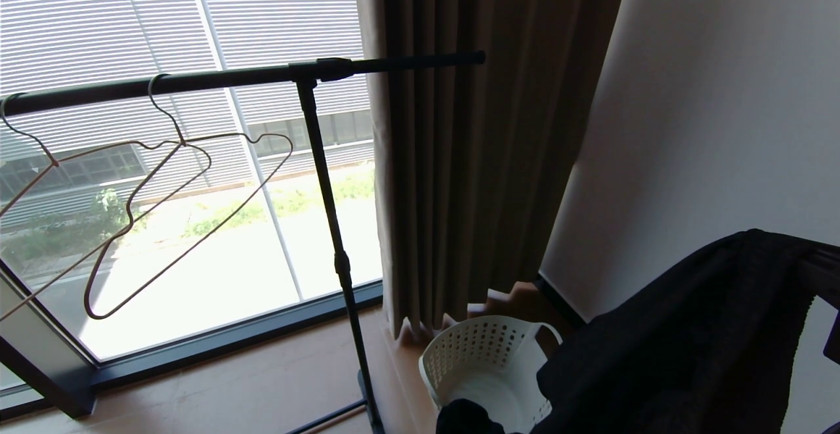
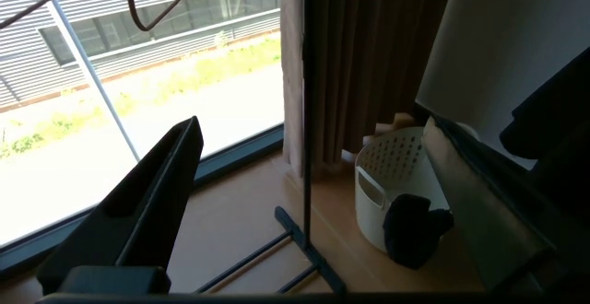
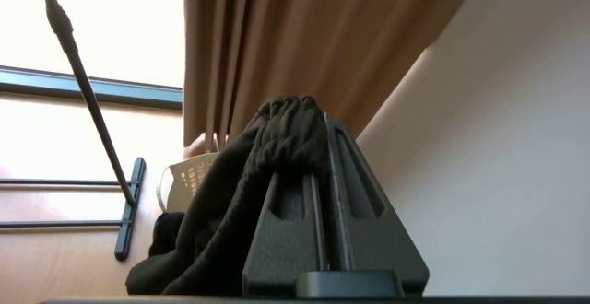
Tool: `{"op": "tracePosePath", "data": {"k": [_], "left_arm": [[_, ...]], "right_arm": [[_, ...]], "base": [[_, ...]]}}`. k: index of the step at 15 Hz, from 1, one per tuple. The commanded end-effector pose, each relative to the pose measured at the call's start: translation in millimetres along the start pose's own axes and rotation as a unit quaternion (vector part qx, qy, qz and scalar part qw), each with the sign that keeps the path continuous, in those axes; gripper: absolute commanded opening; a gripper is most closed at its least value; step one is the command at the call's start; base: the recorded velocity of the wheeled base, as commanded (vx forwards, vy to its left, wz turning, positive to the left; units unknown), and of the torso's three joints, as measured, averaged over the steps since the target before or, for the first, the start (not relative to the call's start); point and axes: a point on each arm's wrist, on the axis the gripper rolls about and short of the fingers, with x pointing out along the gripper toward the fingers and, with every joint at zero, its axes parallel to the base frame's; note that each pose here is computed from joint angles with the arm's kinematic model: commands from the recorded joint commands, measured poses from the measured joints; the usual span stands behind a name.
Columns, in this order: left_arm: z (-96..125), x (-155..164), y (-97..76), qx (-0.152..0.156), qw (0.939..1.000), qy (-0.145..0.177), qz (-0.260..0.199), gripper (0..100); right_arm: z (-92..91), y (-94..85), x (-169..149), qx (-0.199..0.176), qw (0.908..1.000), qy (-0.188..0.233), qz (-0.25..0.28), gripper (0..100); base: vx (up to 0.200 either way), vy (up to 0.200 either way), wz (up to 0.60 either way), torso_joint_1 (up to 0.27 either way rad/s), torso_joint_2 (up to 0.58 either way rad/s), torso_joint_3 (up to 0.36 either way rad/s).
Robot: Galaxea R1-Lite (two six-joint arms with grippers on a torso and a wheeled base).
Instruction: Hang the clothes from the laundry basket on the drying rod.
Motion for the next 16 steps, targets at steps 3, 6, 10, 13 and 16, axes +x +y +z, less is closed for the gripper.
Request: {"op": "tracePosePath", "data": {"k": [3, 6, 10, 13, 16], "left_arm": [[0.0, 0.1, 0.0, 0.000, 1.0000, 0.001, 0.000, 100], [0.0, 0.1, 0.0, 0.000, 1.0000, 0.001, 0.000, 100], [0.0, 0.1, 0.0, 0.000, 1.0000, 0.001, 0.000, 100], [0.0, 0.1, 0.0, 0.000, 1.0000, 0.001, 0.000, 100], [0.0, 0.1, 0.0, 0.000, 1.0000, 0.001, 0.000, 100]], "right_arm": [[-0.3, 0.4, 1.1, -0.001, 1.0000, 0.002, 0.001, 0], [0.0, 0.4, 1.4, -0.001, 1.0000, 0.002, 0.001, 0], [-0.2, 0.5, 1.9, -0.001, 1.0000, 0.002, 0.001, 0], [-1.9, 0.7, 1.3, -0.002, 1.0000, 0.004, 0.001, 0], [-2.3, 0.8, 1.8, -0.009, 0.9999, 0.005, 0.000, 0]], "base": [[0.000, 0.000, 0.00, 0.000, 0.00, 0.000], [0.000, 0.000, 0.00, 0.000, 0.00, 0.000], [0.000, 0.000, 0.00, 0.052, -0.12, -0.071], [0.000, 0.000, 0.00, 0.209, -0.52, -0.300], [0.000, 0.000, 0.00, 0.146, -0.36, -0.199]]}}
